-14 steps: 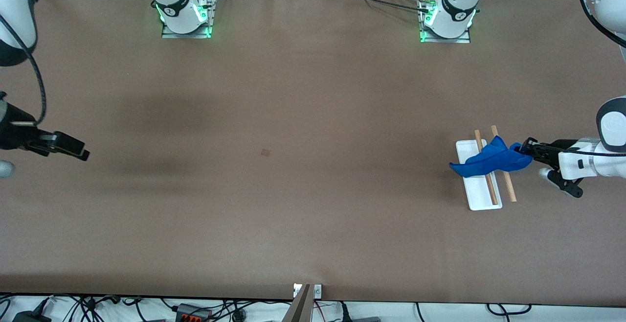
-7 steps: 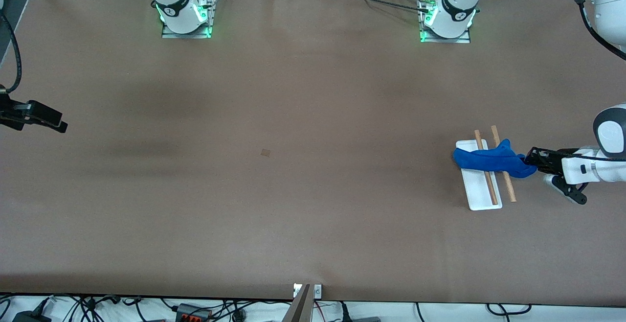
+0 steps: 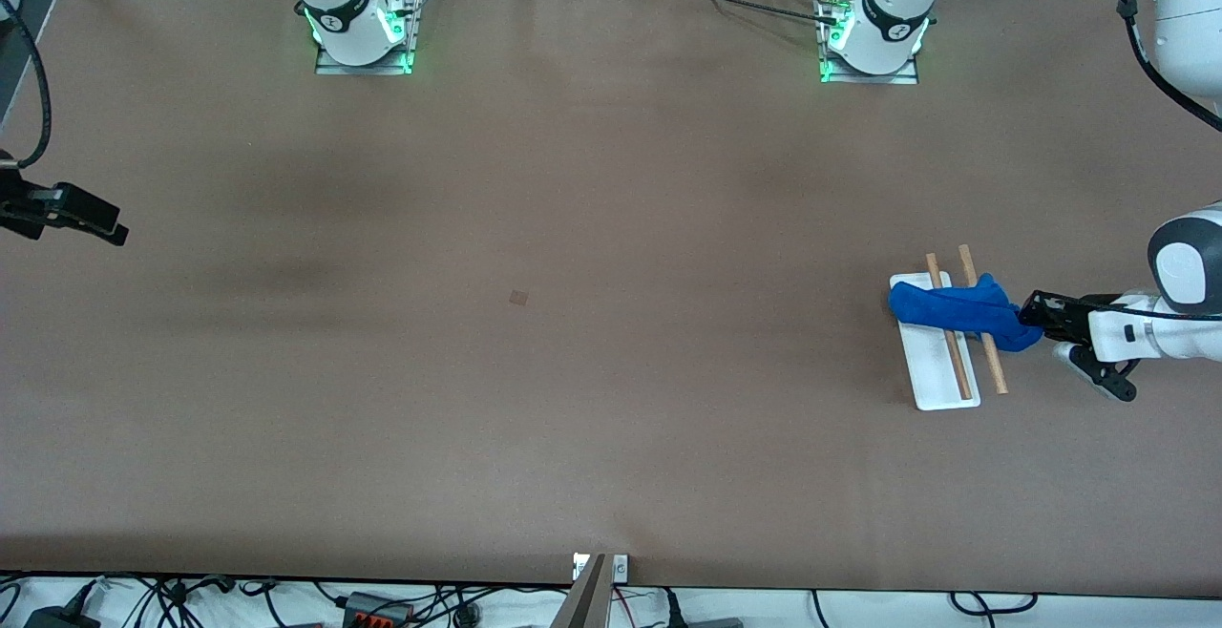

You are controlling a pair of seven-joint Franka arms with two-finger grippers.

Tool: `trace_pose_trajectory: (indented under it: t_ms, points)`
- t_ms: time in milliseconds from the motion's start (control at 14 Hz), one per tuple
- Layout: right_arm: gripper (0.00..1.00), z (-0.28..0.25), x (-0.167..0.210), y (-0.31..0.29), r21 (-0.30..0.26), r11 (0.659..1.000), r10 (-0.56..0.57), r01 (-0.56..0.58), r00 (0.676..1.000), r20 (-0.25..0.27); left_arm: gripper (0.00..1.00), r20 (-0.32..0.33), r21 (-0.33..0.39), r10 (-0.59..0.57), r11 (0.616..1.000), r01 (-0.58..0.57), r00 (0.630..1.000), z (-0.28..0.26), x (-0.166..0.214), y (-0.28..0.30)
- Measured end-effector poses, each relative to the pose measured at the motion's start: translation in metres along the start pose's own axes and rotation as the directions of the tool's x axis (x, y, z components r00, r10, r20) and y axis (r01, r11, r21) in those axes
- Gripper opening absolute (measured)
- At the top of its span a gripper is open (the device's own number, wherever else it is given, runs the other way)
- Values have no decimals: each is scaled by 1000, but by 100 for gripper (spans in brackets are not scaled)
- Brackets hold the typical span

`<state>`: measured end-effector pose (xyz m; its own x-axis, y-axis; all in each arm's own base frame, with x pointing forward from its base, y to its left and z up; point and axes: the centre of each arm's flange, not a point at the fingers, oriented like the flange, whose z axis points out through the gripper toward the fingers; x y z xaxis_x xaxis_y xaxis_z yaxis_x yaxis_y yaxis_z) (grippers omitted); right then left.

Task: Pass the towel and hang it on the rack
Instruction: 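Drape the towel over the wooden dowels with the left gripper, then open the left gripper and release the towel onto the dowels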

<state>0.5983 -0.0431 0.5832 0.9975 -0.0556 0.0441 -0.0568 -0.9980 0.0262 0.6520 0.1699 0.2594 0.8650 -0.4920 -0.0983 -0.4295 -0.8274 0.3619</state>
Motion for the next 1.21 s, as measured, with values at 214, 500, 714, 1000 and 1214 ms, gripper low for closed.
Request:
trace_pose_trajectory:
  t_ms: [214, 500, 714, 1000, 1214]
  points:
    - [100, 11, -20, -2, 1, 1000, -5, 5, 1000, -7, 45, 0, 0, 1, 1000, -1, 1000, 0, 0, 0]
    - [100, 16, -27, -3, 2, 1000, -7, 7, 1000, -11, 85, -7, 3, -2, 1000, 2, 1000, -4, -3, -4]
    - [100, 16, -27, -3, 2, 1000, -7, 8, 1000, -12, 100, -3, -3, 0, 1000, 0, 1000, -5, -4, -4]
    - [100, 12, -29, -3, 2, 1000, -9, 9, 1000, -20, 100, 11, -34, 23, 999, -22, 1000, -20, -11, -5]
    - [100, 10, -29, -4, 2, 1000, -11, 11, 1000, -21, 100, 15, -50, 22, 999, -21, 1000, -34, -19, -9]
